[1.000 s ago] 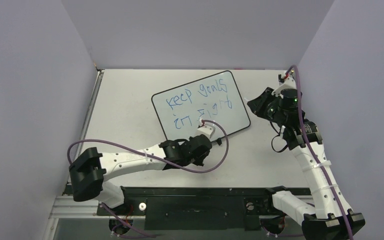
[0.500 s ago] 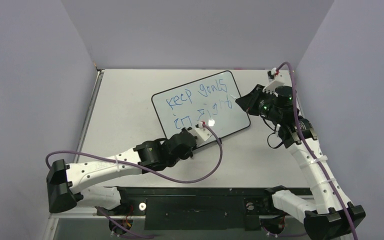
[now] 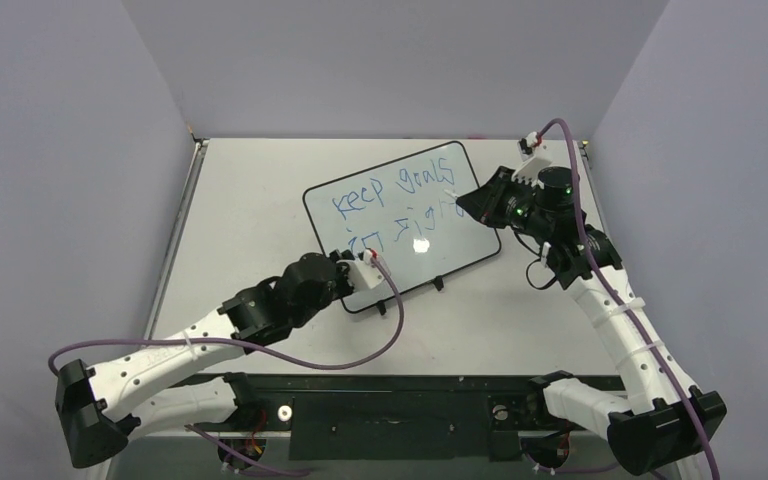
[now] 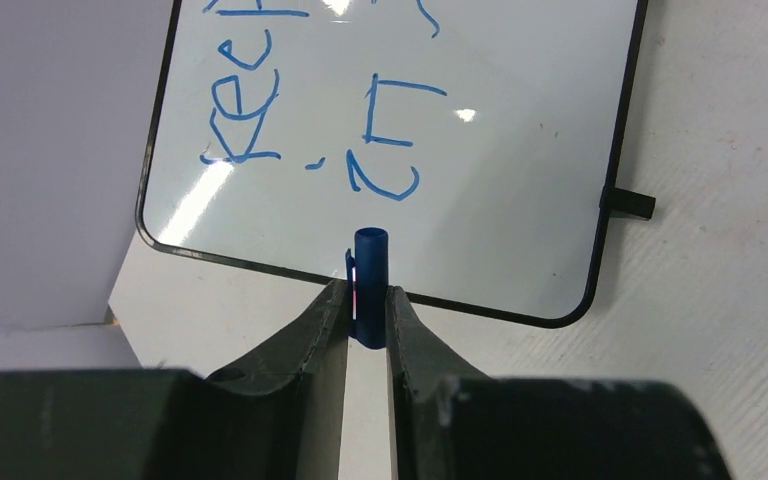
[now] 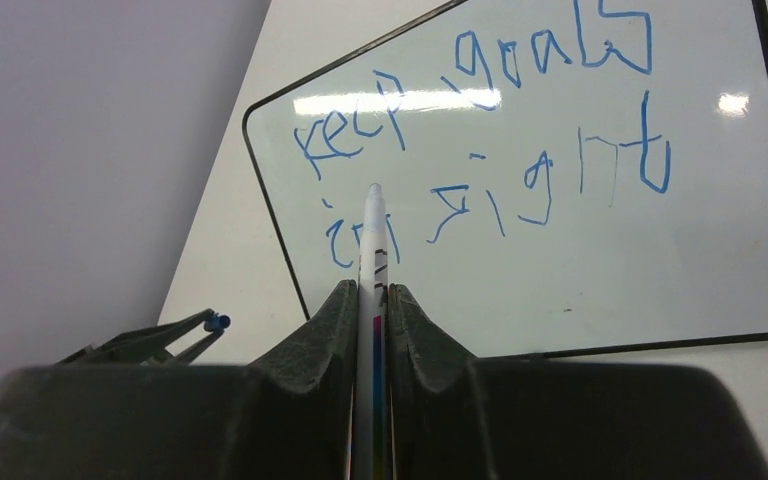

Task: Write a sentence on the whiteboard
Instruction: Insert the whiteboard marker without the cap into the pen cap.

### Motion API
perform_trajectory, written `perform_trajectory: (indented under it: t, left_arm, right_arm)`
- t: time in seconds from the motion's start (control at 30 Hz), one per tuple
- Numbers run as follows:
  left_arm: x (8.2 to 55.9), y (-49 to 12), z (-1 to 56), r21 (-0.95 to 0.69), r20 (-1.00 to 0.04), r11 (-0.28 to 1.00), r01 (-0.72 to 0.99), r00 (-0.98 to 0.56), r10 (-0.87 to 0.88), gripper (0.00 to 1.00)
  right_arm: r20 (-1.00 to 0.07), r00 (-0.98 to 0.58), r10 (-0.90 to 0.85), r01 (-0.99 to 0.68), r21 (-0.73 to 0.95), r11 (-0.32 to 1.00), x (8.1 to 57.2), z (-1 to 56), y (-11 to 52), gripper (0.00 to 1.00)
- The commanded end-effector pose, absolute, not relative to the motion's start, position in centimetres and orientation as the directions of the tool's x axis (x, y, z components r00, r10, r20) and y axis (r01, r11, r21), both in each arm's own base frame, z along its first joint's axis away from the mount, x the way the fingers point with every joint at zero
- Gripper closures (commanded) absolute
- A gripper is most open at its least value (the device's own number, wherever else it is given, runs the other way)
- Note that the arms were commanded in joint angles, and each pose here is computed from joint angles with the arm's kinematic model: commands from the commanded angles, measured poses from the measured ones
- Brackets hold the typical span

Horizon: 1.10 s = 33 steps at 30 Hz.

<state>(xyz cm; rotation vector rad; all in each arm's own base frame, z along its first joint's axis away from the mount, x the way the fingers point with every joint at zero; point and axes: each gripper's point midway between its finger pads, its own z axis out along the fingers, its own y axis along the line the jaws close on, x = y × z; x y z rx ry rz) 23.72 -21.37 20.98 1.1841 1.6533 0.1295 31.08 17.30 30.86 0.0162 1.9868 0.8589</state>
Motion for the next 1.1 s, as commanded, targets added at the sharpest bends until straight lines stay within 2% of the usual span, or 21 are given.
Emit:
perform_trajectory:
  t: [0.0,0.17,0.37,0.6,0.67,0.77,0.87,1.07]
  left_arm:
    - [23.3,-22.7,24.3,0.512,-0.771,0.472,0.717,0.143,0.620,1.00]
    - [21.7,-24.1,24.6,0.491,-0.795,0.333,0.805,0.258,0.549,1.00]
    - [21.2,-24.9,25.3,0.440,-0.849,0.310,0.843,0.278,0.450,1.00]
    - [20.2,-25.0,27.6,0.319,-0.939,0.290,0.902,0.259,0.224,1.00]
    - [20.1,-24.9,28.3,0.277,-0.959,0.302,0.912,0.243,0.147,1.00]
    - [19.6,-24.8,28.5,0.148,-0.989,0.311,0.939,0.140,0.047,1.00]
    - [18.8,-25.0,29.2,0.049,-0.996,0.277,0.959,0.069,-0.063,1.00]
    - [18.7,-25.2,29.7,-0.101,-0.989,0.237,0.966,-0.070,-0.133,1.00]
  right_arm:
    - [-0.780,-0.527,0.336,-0.378,0.569,0.730,31.3,32.2,18.2,1.00]
    - [-0.779,-0.534,0.328,-0.389,0.571,0.723,31.4,32.2,18.6,1.00]
    - [-0.773,-0.560,0.299,-0.439,0.583,0.684,30.7,32.2,19.7,1.00]
    - [-0.758,-0.600,0.257,-0.495,0.604,0.625,29.5,31.6,21.3,1.00]
    - [-0.757,-0.608,0.238,-0.515,0.605,0.608,28.9,31.4,21.7,1.00]
    - [-0.758,-0.618,0.211,-0.542,0.604,0.583,28.0,31.3,22.4,1.00]
    - [-0.756,-0.625,0.194,-0.558,0.606,0.567,27.3,31.1,22.8,1.00]
    - [-0.749,-0.642,0.166,-0.580,0.615,0.534,25.9,30.7,23.5,1.00]
